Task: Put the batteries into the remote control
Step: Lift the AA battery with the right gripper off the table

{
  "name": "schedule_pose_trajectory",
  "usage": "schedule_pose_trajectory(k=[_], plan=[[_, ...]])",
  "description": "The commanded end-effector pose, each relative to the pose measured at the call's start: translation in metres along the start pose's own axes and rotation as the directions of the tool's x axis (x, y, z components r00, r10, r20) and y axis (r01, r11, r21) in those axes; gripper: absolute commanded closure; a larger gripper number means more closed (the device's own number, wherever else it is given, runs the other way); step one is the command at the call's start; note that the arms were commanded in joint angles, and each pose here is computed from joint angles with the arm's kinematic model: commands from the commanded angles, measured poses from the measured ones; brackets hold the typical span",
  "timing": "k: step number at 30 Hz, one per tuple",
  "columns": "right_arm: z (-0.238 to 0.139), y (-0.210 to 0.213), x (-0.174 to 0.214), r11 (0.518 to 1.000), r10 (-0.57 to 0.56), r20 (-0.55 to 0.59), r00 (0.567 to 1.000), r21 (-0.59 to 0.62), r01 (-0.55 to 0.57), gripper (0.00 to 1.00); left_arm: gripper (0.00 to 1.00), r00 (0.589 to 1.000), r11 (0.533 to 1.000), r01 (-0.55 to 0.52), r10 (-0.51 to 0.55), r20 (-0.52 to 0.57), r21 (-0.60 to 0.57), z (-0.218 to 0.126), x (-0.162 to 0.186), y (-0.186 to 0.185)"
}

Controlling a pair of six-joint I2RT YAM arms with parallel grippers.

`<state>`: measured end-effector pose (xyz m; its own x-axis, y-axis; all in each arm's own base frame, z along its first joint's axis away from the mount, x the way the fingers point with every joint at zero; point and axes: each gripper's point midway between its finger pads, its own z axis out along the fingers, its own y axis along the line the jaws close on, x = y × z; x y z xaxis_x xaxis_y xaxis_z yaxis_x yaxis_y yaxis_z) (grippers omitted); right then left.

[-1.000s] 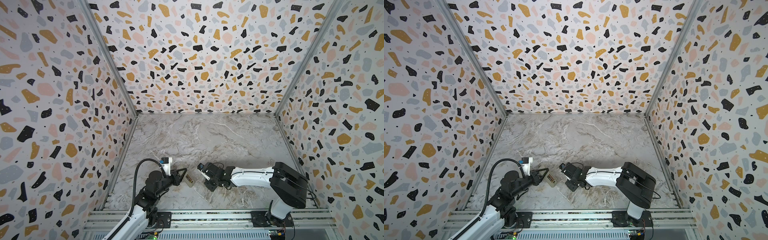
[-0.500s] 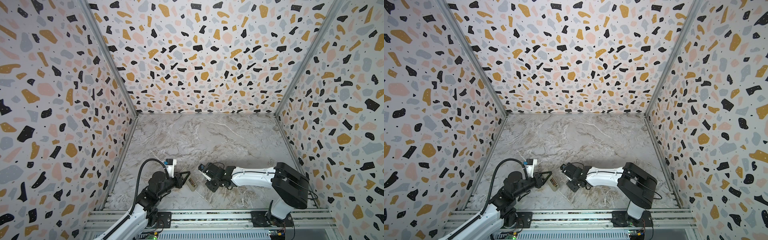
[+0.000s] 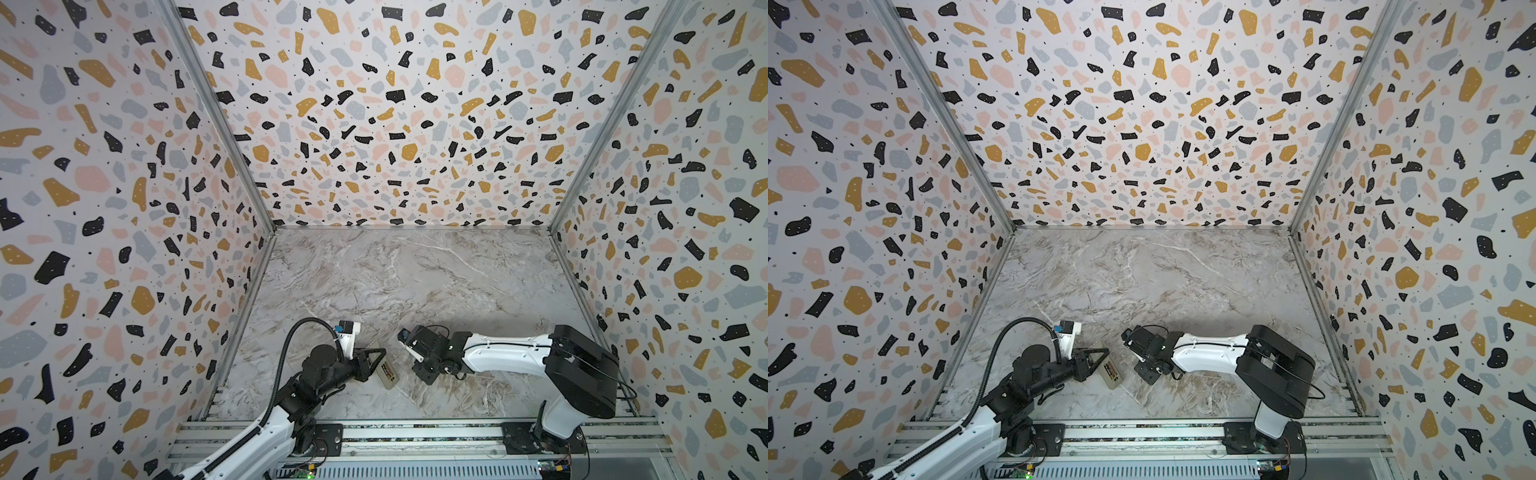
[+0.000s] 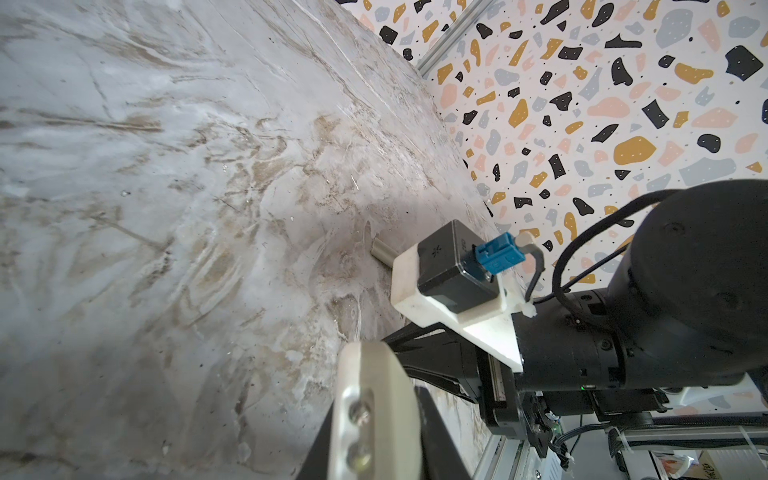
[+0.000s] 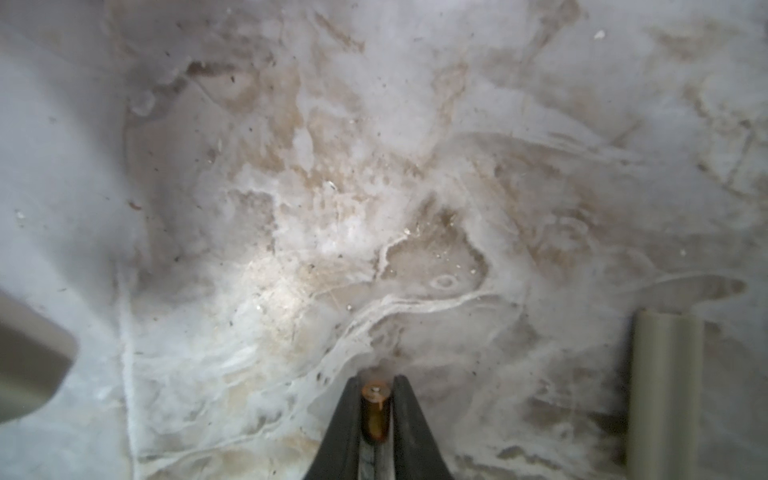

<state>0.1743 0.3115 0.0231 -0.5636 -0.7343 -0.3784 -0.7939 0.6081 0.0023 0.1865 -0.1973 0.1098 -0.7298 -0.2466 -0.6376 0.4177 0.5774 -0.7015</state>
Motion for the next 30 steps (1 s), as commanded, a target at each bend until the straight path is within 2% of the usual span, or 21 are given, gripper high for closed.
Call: schedule_pose_trajectory(k=[1, 15, 23, 30], plan=[[-0.006, -0.003, 0.018, 1.0, -0.014, -0.089, 0.996, 0.017, 0.015, 0.8, 1.0, 0.997, 0.997, -0.056, 0.054, 0.06, 0.043, 0.0, -0.017, -0.015], [0.007, 0.0, 0.024, 0.999, -0.03, -0.171, 0.985, 0.01, 0.032, 0.8, 1.0, 0.996, 0.996, -0.076, 0.074, 0.052, 0.04, 0.001, -0.011, -0.013], [0.01, -0.001, 0.029, 0.999, -0.036, -0.196, 0.98, 0.015, 0.039, 0.89, 1.0, 0.996, 0.996, -0.081, 0.078, 0.052, 0.046, 0.001, -0.012, -0.015], [-0.006, 0.0, 0.017, 1.0, -0.029, -0.139, 0.99, 0.007, 0.03, 0.99, 1.0, 0.996, 0.996, -0.073, 0.071, 0.049, 0.047, 0.002, -0.012, -0.016]])
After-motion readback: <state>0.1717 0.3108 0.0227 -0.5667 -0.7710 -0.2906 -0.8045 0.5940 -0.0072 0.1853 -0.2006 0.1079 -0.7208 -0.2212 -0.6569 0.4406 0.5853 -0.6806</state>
